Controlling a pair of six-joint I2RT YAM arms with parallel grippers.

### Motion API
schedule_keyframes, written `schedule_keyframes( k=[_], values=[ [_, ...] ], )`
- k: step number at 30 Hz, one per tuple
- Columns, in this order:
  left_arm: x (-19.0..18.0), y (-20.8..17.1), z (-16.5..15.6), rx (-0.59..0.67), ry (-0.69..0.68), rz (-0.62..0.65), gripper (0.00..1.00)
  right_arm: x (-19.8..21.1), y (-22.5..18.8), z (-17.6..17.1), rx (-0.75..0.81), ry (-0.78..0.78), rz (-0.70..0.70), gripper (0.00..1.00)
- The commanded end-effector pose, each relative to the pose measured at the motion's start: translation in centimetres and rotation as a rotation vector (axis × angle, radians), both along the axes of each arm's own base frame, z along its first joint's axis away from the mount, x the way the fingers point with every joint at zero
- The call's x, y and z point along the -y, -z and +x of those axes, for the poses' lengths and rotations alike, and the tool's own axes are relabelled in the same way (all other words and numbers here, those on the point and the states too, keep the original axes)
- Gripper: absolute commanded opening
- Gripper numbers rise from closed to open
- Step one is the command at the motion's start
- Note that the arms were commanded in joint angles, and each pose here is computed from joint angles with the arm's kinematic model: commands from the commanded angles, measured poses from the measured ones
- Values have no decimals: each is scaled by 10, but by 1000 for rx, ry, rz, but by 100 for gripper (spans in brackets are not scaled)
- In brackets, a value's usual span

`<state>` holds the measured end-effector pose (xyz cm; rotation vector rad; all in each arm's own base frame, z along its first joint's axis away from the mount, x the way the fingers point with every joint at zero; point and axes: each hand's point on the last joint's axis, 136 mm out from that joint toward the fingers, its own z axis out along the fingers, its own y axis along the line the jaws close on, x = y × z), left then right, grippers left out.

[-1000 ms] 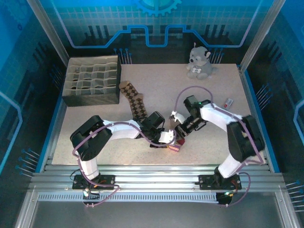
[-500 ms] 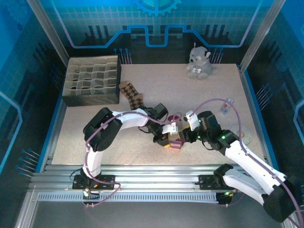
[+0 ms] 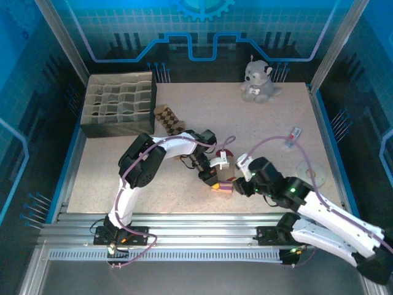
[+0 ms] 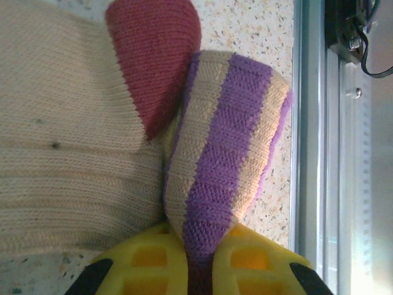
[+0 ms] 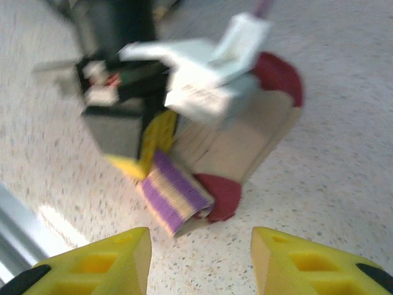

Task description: Roll the socks

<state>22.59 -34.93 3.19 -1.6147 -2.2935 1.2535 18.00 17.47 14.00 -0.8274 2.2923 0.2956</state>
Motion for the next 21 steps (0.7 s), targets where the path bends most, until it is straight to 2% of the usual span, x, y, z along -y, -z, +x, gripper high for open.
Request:
schedule_keyframes(
  k=[1, 5, 8, 10, 11, 12, 21],
  values=[
    [-10, 4, -7, -146, -34, 82, 0, -27, -10, -4, 113, -201, -150, 48],
    [-10, 4, -5, -183, -46, 109, 0, -41, 10, -1, 169, -344, -408, 52],
    [-11, 6, -6, -200, -48, 115, 0, -42, 28, -1, 146, -398, -495, 55],
    [-11, 6, -6, -210, -47, 113, 0, -41, 37, -1, 142, -419, -525, 59],
    [-11, 6, -7, -216, -44, 111, 0, -41, 41, 0, 143, -421, -535, 70],
    [-11, 6, -8, -223, -42, 111, 0, -40, 45, 0, 144, -425, -541, 74],
    [-9, 4, -3, -272, -52, 109, 0, -44, 75, -5, 118, -516, -581, 76]
  ],
)
